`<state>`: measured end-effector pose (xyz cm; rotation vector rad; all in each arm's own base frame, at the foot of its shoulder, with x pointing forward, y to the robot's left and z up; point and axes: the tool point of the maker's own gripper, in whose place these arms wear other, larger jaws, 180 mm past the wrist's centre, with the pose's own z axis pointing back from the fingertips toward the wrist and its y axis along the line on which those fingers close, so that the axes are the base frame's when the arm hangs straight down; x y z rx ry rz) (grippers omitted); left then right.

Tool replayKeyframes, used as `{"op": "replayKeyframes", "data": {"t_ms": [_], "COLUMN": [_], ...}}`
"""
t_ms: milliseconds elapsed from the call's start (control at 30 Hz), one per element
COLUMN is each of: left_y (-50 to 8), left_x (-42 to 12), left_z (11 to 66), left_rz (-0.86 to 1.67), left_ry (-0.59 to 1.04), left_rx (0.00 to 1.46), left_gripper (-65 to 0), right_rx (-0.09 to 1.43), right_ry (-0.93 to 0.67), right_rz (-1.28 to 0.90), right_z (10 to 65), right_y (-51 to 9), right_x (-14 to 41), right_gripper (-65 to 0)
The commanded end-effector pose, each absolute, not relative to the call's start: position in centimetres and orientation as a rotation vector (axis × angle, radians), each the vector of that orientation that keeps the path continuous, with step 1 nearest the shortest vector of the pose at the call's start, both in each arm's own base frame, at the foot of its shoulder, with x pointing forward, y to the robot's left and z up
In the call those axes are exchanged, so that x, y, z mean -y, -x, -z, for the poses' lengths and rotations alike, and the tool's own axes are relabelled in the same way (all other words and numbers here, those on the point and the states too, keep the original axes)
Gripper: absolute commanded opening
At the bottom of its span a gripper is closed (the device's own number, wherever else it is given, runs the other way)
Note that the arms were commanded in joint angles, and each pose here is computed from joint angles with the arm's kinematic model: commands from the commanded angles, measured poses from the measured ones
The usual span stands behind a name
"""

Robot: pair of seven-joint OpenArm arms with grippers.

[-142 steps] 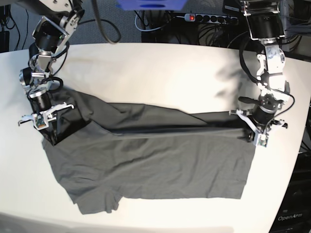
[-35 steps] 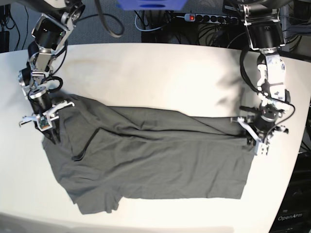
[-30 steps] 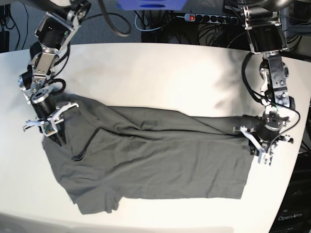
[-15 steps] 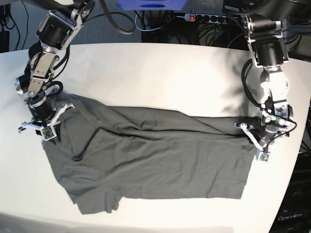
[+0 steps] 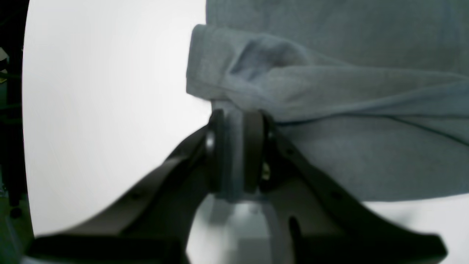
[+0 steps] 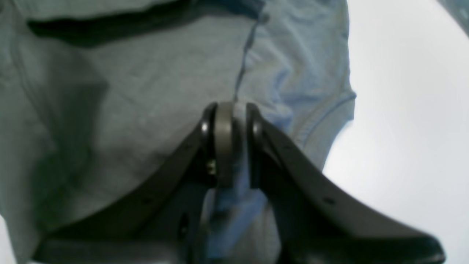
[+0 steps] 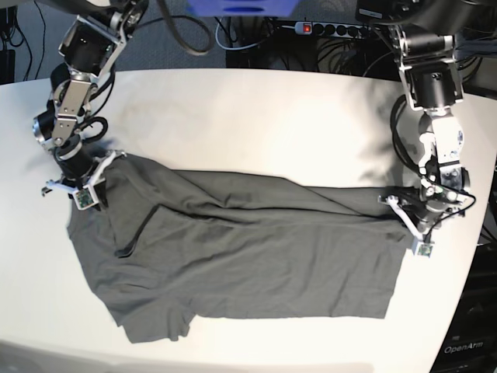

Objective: Fold the T-shirt properly
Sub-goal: 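Drag the held folded edge away from the shirt hem with both grippers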

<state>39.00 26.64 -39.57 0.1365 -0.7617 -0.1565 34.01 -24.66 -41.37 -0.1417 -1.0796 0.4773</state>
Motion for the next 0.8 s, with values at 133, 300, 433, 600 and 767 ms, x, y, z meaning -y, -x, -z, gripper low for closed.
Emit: {"op": "replayKeyframes", "data": {"t_ms": [133, 300, 433, 600, 767], "left_y": [-40.8, -40.1, -40.2, -39.8, -39.7], "left_x": [-24.5, -24.7, -25.1, -25.9, -26.0], "left_z": [38.2, 40.2, 40.8, 41.0, 41.1], "left_rz": [0.252, 0.241, 0.228, 0.231, 0.232], "left_ry": [-0.138, -0.124, -0.119, -0.133, -0.137], "left_rx": [0.803, 0.745, 0.728, 0.715, 0.705], "left_gripper": [-56.4, -56.4, -56.4, -56.4, -56.4], "right_rx": [1.14, 1.105, 1.034, 0.958, 0.923], "right_ry": [0.166, 0.173, 0.204, 0.227, 0.244], "right_rz": [-0.477, -0.476, -0.476, -0.534, -0.562], "right_z": [39.5, 40.1, 40.8, 41.8, 42.3], "right_y": [-35.2, -34.9, -34.4, -33.7, -32.9], "right_x": [25.2, 25.4, 26.6, 26.8, 26.1], "right_gripper": [-59.6, -59.6, -59.6, -59.6, -59.6]}}
